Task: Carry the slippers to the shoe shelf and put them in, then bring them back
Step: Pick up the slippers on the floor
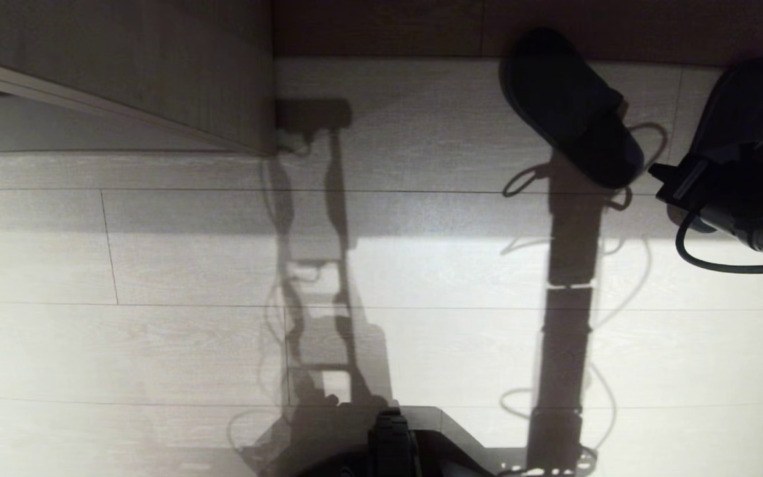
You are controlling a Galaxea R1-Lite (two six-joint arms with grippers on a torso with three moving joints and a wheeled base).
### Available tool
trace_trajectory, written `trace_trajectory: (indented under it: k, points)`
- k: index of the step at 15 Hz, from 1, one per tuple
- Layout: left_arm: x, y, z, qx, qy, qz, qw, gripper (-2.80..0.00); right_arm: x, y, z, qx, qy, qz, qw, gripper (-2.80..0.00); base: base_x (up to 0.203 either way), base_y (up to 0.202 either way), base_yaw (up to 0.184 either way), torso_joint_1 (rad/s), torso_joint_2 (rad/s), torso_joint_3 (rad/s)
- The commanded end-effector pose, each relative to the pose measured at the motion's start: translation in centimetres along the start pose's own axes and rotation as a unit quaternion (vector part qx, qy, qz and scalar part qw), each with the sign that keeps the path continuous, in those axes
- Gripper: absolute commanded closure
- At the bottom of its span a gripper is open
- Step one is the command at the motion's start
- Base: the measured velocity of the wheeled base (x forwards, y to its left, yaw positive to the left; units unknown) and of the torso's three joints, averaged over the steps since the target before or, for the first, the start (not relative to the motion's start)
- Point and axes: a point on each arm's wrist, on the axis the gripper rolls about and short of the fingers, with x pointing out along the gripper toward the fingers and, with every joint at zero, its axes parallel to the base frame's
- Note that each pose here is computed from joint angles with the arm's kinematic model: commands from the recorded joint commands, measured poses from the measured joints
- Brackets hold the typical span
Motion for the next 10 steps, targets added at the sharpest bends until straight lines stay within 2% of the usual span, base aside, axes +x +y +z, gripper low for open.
trace_trajectory:
  k: [1, 6, 10]
  points:
    - [0.0, 0.0, 0.0, 0.0, 0.0, 0.0, 1.0, 0.0, 0.0, 0.1, 0.0, -0.005, -0.002, 0.003, 1.0, -2.8, 0.0, 0.0, 0.0, 0.0, 0.0, 0.0]
    - [0.0, 0.0, 0.0, 0.0, 0.0, 0.0, 1.0, 0.0, 0.5, 0.5, -0.2, -0.012, 0.001, 0.014, 1.0, -2.8, 0.0, 0.0, 0.0, 0.0, 0.0, 0.0]
    - [0.0, 0.0, 0.0, 0.0, 0.0, 0.0, 1.0, 0.0, 2.1, 1.9, 0.0, -0.01, -0.004, 0.035, 0.999, -2.8, 0.0, 0.0, 0.0, 0.0, 0.0, 0.0]
